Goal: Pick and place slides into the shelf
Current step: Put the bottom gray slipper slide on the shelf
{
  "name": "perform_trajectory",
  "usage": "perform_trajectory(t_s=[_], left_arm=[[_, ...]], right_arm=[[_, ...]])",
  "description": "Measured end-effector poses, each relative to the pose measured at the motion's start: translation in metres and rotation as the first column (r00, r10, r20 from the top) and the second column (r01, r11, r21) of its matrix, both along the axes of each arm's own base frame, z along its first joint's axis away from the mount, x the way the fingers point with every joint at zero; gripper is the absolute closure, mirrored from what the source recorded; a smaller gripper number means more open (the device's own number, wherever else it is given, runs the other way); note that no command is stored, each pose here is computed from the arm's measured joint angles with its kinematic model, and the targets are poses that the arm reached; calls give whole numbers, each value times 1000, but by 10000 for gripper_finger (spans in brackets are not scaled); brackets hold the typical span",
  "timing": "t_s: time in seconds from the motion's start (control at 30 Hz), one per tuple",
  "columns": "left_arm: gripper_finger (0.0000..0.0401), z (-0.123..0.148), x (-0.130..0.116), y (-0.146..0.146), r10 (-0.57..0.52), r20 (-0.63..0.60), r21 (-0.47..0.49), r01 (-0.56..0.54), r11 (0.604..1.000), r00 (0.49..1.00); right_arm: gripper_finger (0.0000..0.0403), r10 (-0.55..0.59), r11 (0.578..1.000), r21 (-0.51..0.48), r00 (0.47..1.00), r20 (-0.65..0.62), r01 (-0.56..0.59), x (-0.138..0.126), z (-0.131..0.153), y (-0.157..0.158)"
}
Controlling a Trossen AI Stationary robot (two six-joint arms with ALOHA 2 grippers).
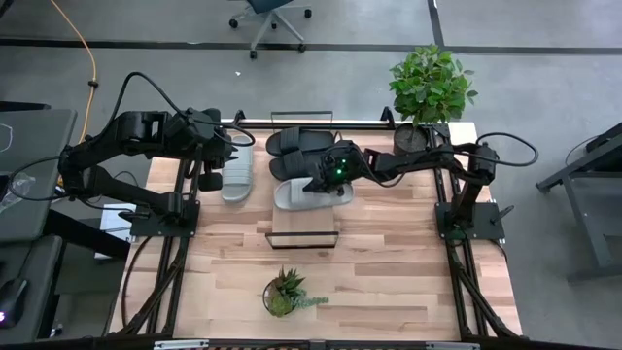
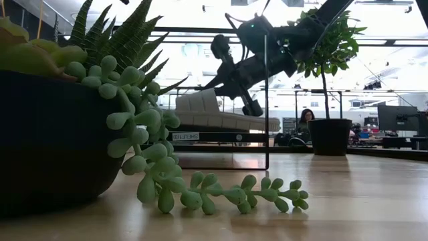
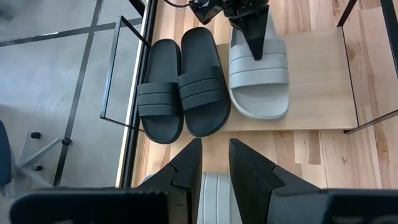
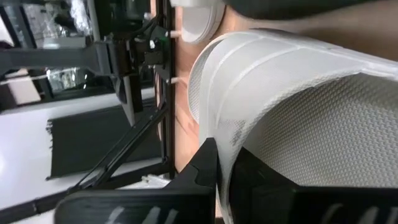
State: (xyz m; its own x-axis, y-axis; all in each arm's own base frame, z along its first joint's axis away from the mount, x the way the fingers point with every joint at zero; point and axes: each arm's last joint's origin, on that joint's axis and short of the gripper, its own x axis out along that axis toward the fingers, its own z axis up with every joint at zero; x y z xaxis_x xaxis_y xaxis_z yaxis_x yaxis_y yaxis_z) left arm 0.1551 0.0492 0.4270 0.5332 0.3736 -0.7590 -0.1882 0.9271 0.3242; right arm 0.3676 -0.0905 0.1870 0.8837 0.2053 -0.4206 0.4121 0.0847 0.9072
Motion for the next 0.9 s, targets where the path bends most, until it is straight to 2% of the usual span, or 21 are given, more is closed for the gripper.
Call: perform_trajectory(t_s=[0.9], left_arm=[[332,0,0,0,0,0,0,0,1000,1000]], right_arm=[[403,-11,1000,-5,1000,-11,11,1,-6,-3]])
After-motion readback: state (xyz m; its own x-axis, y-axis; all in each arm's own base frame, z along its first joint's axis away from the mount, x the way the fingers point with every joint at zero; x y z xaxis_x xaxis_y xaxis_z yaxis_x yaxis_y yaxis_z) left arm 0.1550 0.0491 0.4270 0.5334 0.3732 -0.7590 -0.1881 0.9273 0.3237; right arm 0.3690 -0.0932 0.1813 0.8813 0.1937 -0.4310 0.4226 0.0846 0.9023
